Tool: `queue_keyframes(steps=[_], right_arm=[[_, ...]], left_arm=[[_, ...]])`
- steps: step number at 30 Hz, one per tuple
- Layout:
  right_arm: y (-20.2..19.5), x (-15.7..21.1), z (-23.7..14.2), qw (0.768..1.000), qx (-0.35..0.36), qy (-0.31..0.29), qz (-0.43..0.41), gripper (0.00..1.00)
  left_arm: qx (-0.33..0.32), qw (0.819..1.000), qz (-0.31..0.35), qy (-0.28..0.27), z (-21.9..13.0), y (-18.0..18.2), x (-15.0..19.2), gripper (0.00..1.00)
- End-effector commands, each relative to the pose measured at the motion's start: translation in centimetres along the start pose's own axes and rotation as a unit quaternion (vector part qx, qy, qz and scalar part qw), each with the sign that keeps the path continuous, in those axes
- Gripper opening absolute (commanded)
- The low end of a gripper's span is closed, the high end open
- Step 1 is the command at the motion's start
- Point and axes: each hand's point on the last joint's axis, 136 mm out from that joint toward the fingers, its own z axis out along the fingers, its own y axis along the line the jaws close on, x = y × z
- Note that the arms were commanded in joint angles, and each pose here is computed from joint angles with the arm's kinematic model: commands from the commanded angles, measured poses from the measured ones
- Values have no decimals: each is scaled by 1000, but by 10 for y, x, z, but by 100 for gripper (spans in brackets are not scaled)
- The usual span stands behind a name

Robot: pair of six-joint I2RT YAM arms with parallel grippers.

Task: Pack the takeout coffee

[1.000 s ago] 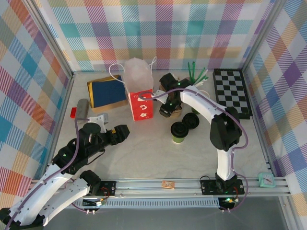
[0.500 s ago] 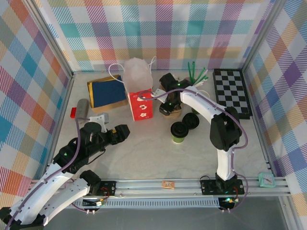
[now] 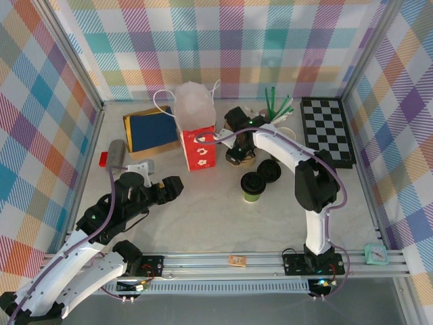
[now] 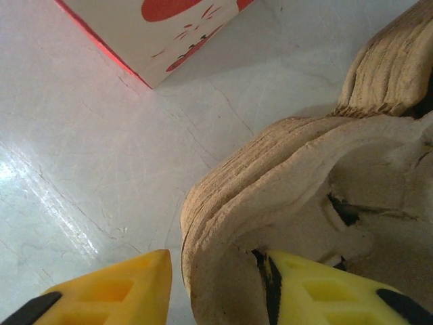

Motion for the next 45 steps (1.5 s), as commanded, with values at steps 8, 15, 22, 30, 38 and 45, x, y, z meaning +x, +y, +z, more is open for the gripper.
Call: queue_keyframes(steps=[8, 15, 22, 30, 38, 45], right_arm=[[-4, -2, -2, 1000, 11, -4, 8, 25], [-4, -6, -9, 1000, 24, -9, 3, 17], [-14, -15, -30, 998, 63, -27, 5, 11], [-22, -26, -59, 993, 106, -47, -2, 11], [-15, -32, -74, 991, 123, -54, -16, 11], [-15, -33, -85, 988, 145, -54, -20, 11]], left_arm=[[-1, 1000, 0, -6, 1, 3, -2, 86], [1, 1000, -1, -6, 2, 2, -2, 86], [0, 1000, -1, -6, 2, 3, -1, 86], [0, 1000, -2, -7, 1, 4, -1, 86], [0, 1000, -1, -7, 0, 4, -1, 86], [-1, 1000, -2, -8, 0, 5, 0, 86]])
